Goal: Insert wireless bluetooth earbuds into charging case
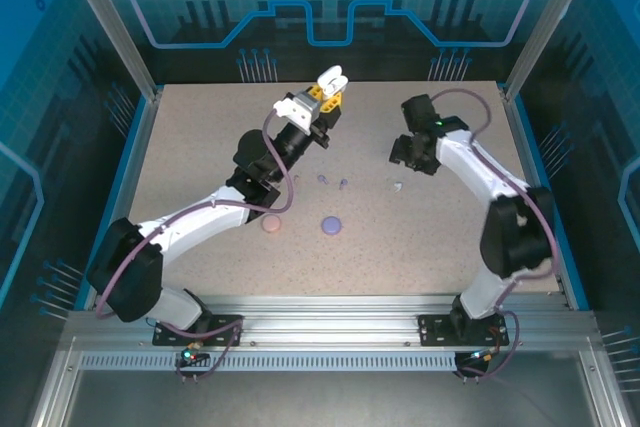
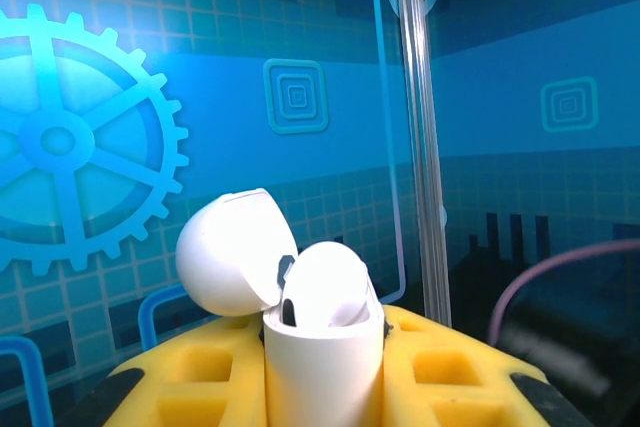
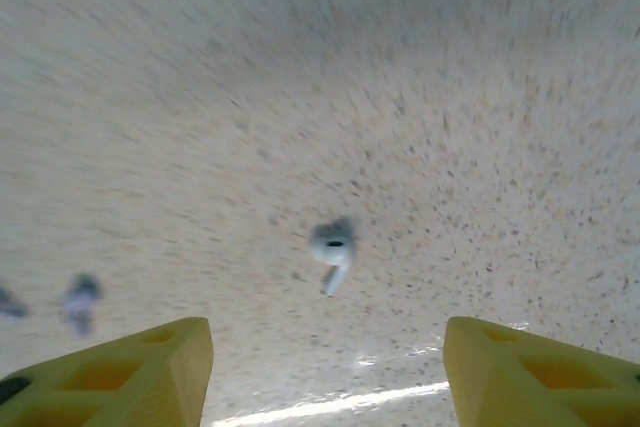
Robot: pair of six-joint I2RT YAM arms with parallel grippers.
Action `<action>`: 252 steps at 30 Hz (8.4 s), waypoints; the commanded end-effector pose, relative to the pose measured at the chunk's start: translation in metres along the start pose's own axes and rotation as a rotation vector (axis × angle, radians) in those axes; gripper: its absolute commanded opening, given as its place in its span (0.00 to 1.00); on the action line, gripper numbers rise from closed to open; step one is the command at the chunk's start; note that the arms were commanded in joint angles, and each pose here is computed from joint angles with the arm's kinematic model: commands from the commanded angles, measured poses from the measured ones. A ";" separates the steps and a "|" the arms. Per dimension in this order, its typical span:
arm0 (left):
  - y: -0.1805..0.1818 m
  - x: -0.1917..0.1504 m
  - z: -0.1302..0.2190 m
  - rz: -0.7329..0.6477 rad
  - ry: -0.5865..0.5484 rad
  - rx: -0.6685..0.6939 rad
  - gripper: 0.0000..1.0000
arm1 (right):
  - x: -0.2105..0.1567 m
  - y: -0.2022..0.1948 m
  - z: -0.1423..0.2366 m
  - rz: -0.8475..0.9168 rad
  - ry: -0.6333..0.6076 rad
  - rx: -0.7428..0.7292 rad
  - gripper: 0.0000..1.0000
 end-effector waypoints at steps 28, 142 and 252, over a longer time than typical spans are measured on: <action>0.002 0.015 0.018 0.059 -0.070 0.018 0.00 | -0.018 0.019 -0.095 0.005 0.178 -0.307 0.56; -0.001 0.009 0.009 0.098 -0.068 0.002 0.00 | -0.031 0.026 -0.102 -0.101 0.195 -0.277 0.47; -0.019 -0.014 0.009 0.129 0.029 -0.129 0.00 | -0.008 0.061 0.298 0.494 -0.933 0.956 0.30</action>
Point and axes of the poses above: each hand's point on the last joint's axis, 136 mm out from that joint toward the fingers, its own z axis back along the fingers, its own y axis along the line the jaws close on, x = y × z, the point moved 9 cm from there along z, back along the fingers, and after that the axes turned 9 degrees about -z, right-handed, at the moved point
